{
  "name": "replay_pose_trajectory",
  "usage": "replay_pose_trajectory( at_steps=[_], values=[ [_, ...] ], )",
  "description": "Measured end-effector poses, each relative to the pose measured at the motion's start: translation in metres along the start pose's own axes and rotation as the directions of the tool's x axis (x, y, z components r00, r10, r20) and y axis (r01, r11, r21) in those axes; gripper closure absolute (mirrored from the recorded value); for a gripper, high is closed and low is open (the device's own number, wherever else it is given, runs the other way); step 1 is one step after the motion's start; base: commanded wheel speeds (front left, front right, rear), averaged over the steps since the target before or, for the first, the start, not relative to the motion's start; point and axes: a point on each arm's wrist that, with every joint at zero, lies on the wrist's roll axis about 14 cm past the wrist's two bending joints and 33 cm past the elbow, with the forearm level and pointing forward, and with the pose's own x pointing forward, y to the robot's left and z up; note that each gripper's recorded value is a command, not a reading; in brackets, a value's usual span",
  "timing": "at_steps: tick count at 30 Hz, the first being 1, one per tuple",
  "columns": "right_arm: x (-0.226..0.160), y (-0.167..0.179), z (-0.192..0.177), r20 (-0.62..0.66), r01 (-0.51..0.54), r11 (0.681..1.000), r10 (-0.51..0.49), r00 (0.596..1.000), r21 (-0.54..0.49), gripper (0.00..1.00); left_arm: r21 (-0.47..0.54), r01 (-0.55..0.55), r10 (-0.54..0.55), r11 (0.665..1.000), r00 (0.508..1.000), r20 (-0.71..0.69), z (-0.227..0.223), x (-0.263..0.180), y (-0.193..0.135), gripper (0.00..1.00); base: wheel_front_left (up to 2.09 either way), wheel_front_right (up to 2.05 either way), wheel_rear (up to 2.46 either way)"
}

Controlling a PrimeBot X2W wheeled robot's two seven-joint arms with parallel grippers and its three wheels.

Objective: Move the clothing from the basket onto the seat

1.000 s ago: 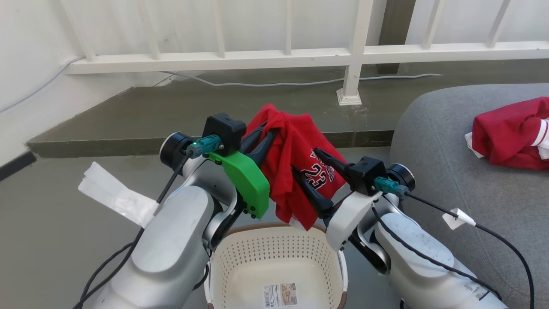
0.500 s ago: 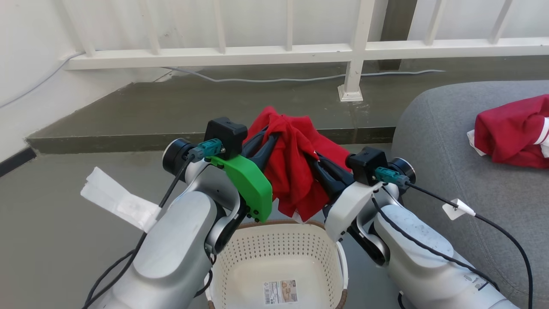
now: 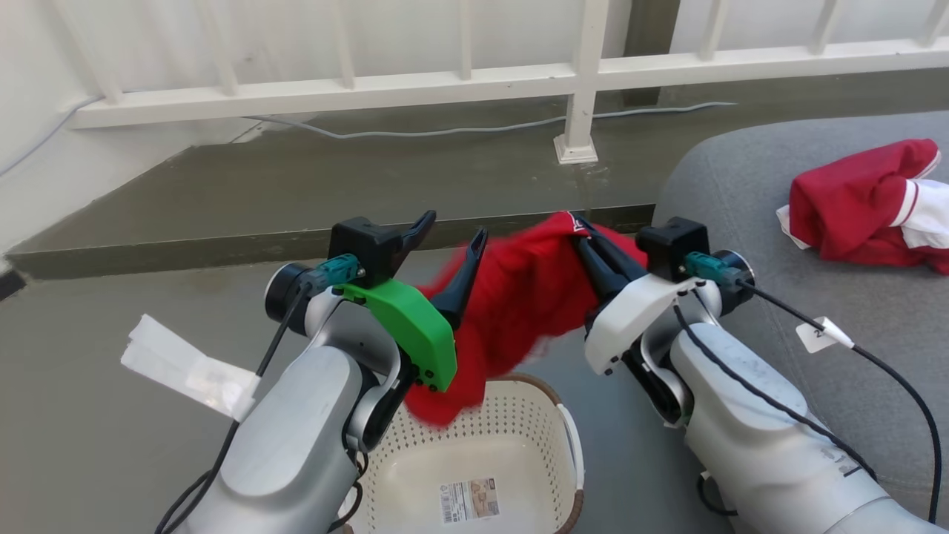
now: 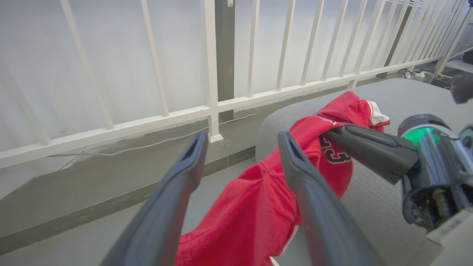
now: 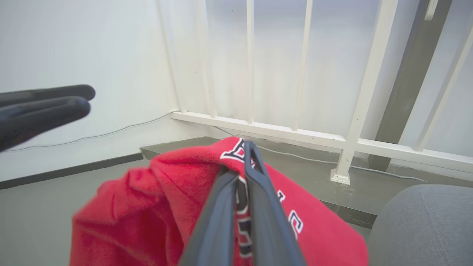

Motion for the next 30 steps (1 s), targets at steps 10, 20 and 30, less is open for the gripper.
replay_pose_trajectory(
  at_steps=[10, 20, 30],
  values=[
    [-0.017, -0.072, 0.013, 0.034, 0.201, 0.98, -0.2, 0.979, -0.011, 1.0, -0.041, 0.027, -0.026, 0.999, 0.999, 0.029, -0.005, 0.007, -0.008, 0.0, 0.0, 0.0, 0.0],
    [-0.052, -0.134, 0.022, 0.053, 0.357, 0.933, -0.355, 0.933, -0.052, 1.0, -0.075, 0.086, -0.087, 0.993, 0.996, -0.009, -0.029, 0.011, -0.03, 0.0, 0.0, 0.0, 0.0],
    [-0.101, -0.188, 0.037, 0.091, 0.509, 0.858, -0.502, 0.86, -0.075, 1.0, -0.112, 0.207, -0.212, 0.972, 0.977, -0.037, -0.052, 0.016, -0.069, 0.0, 0.0, 0.0, 0.0]
  ],
)
